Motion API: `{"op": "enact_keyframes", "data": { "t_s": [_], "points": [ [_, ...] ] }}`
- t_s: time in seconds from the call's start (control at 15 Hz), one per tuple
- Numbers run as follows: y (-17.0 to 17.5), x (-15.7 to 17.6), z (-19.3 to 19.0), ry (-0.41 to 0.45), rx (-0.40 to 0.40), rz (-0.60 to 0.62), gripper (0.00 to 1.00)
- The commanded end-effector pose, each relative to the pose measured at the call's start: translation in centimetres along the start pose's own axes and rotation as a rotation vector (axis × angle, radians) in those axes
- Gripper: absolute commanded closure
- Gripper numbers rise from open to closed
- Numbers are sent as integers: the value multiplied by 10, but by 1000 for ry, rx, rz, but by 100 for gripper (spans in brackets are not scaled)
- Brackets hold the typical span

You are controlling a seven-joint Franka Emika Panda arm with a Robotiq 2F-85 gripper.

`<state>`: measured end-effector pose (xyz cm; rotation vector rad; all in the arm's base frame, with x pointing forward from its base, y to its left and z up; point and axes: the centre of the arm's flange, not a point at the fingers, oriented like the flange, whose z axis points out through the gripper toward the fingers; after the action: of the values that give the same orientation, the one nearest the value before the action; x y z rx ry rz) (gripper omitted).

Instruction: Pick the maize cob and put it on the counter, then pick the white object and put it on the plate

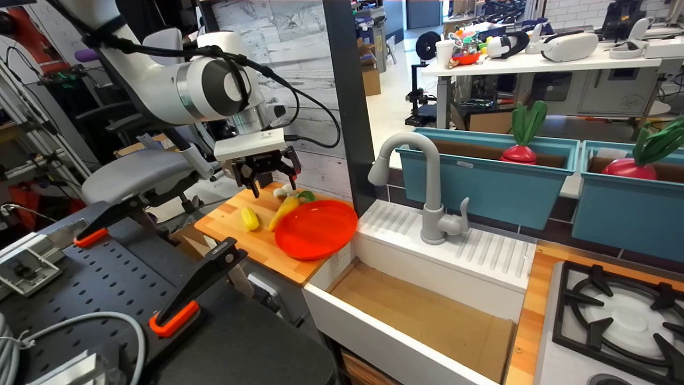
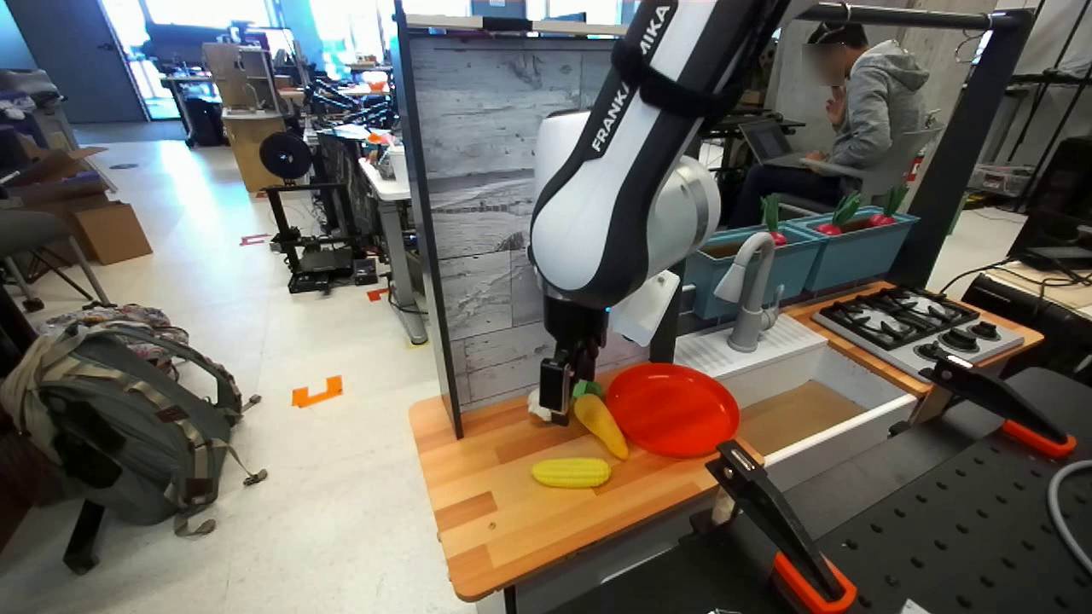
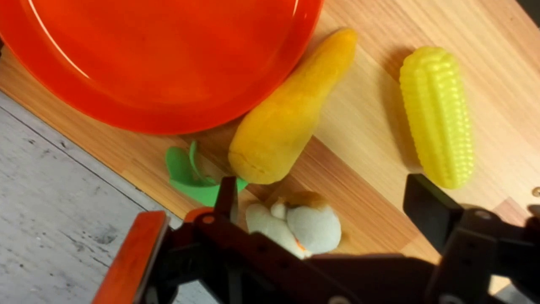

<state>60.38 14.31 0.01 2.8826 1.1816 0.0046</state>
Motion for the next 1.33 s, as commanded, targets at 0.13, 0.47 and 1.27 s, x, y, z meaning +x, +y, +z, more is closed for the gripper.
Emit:
{"op": "enact_keyframes", "data": {
  "t_s": [0.13,0.47,1.27],
  "points": [
    [1,29,18,41,19,0,0],
    [1,41,29,51,28,-7,0],
    [-4,43,34,30,24,-27,94]
  ]
}}
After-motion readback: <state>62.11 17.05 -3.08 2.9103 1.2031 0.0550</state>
